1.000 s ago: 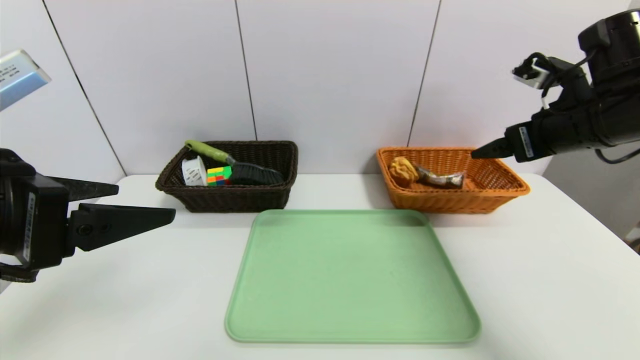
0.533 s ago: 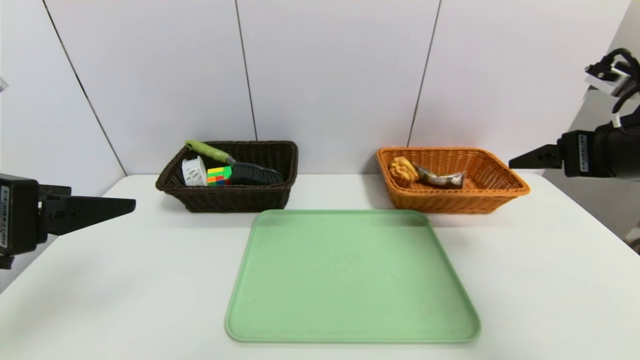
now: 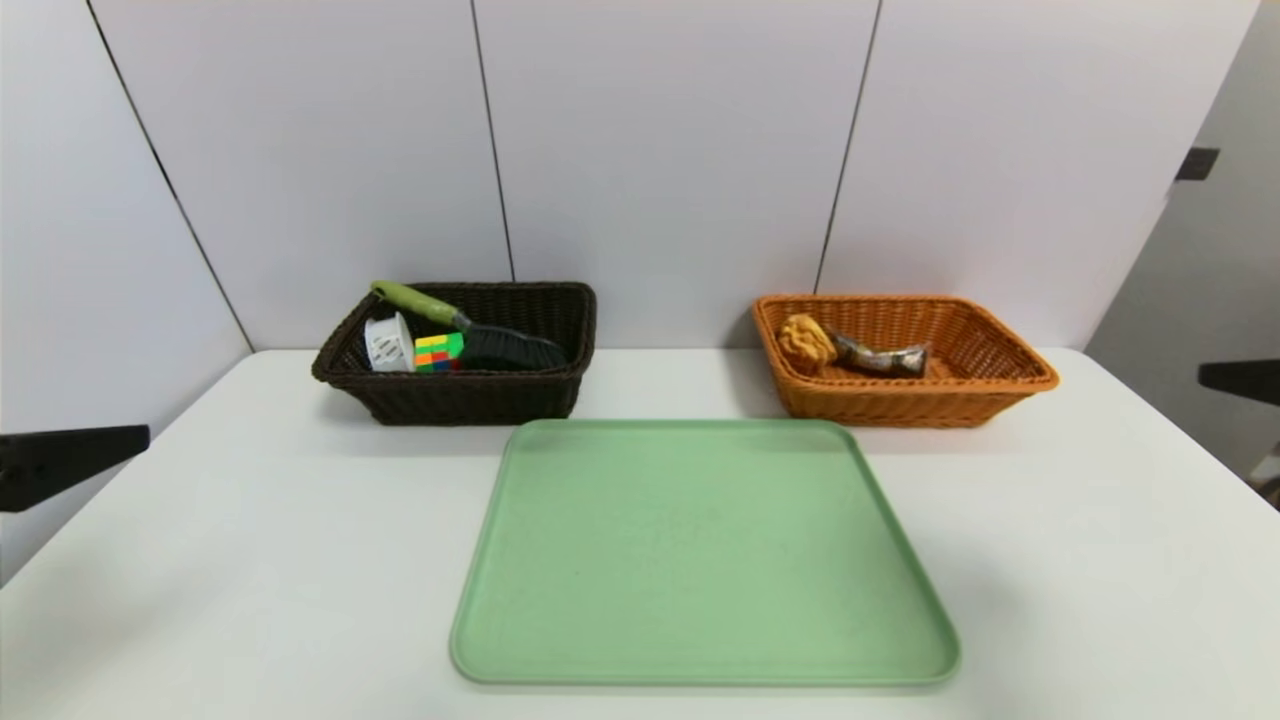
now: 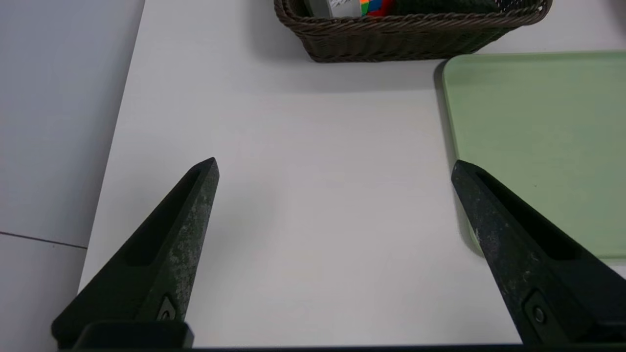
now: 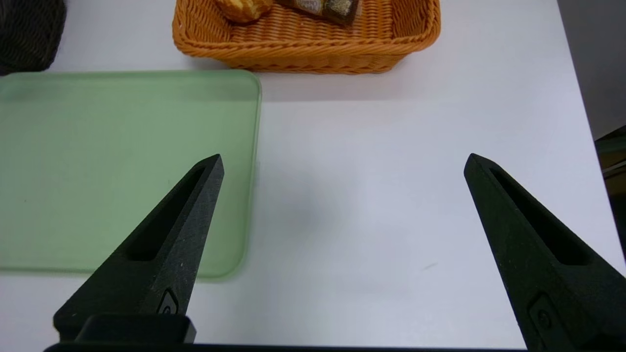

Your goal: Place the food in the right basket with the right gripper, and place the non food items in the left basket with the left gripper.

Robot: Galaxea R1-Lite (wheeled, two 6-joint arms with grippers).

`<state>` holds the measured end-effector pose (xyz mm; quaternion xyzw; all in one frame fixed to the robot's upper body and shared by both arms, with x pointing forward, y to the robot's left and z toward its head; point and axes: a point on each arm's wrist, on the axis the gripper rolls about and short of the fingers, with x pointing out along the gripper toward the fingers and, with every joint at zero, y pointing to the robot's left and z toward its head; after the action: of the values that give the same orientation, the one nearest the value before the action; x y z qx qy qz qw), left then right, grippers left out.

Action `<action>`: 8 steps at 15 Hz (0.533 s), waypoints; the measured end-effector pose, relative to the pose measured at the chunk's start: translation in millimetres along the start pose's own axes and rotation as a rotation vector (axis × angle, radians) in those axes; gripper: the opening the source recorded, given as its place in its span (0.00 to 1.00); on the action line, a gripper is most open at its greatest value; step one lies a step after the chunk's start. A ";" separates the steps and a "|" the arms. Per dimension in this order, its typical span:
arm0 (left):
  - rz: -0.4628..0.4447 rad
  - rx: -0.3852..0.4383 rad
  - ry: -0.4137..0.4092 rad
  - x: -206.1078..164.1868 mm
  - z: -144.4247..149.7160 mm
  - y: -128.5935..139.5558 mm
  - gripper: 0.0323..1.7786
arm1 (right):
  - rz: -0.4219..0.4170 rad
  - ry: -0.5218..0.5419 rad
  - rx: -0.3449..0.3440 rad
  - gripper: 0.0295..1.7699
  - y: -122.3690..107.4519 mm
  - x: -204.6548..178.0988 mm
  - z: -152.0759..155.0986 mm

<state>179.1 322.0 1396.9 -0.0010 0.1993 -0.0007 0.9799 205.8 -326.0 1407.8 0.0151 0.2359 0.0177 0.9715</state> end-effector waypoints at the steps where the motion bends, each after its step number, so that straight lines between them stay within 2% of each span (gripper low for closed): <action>1: 0.002 0.000 -0.002 -5.6 -9.3 1.6 0.95 | 0.000 -0.008 -0.012 0.96 -1.3 -12.4 -10.6; 3: 0.005 0.007 -0.012 -17.5 -28.3 4.9 0.95 | 0.002 -0.039 -0.024 0.96 -3.6 -34.6 -29.6; 8: 0.089 0.039 -0.040 -41.9 -83.1 13.9 0.95 | -0.019 -0.114 -0.018 0.96 -8.8 -70.2 -73.1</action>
<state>108.1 335.8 1336.8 0.0268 0.1796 0.0393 0.9826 110.2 -336.2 1374.7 0.0051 0.1803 0.0099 0.9836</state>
